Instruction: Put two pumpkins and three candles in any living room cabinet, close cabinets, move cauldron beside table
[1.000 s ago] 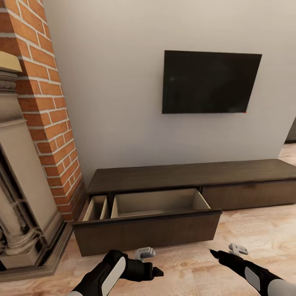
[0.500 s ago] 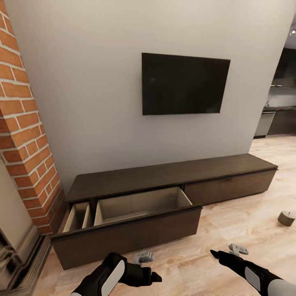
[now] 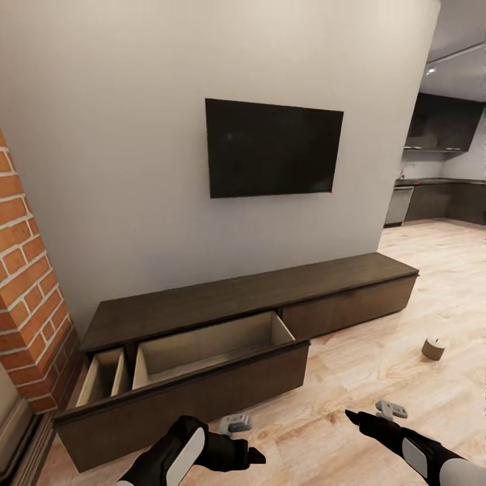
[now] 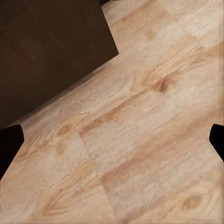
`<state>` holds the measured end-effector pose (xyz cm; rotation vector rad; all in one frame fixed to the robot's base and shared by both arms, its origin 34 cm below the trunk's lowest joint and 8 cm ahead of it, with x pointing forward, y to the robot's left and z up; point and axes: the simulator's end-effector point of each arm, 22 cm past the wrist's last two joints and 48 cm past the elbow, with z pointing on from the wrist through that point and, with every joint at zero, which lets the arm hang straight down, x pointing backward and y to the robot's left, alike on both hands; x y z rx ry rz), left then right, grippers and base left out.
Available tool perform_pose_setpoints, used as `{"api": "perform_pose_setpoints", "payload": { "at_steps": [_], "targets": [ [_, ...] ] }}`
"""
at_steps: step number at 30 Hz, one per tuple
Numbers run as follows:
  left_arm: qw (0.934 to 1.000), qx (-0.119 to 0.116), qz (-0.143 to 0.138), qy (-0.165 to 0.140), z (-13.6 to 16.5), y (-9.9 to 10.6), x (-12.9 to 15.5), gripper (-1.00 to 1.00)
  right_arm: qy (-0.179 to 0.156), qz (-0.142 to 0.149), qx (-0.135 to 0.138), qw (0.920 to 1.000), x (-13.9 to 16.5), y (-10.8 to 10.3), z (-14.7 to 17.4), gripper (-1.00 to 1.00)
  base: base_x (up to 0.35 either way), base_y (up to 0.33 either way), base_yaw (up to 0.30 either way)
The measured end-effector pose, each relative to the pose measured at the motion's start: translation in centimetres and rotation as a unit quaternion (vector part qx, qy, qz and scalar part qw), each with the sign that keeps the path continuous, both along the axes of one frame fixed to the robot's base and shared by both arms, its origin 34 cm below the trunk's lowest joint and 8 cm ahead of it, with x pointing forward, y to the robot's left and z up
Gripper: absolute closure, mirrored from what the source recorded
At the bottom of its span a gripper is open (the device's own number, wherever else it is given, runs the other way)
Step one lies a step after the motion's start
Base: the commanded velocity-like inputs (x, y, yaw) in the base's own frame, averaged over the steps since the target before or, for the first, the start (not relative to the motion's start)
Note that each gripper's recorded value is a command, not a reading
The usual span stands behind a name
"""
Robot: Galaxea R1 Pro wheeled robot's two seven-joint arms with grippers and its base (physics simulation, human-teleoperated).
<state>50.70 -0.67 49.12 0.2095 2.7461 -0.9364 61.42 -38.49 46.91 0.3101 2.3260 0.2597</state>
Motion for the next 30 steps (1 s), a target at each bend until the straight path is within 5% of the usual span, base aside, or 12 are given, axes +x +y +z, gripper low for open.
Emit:
{"api": "perform_pose_setpoints", "payload": {
  "at_steps": [30],
  "targets": [
    [0.9993,-0.001,0.013,-0.034,0.9,0.3,1.3,-1.0,-0.011,0.001,-0.001,0.9999,0.4,0.0,1.2,-1.0,0.0,0.0,-0.191]
  ]
}}
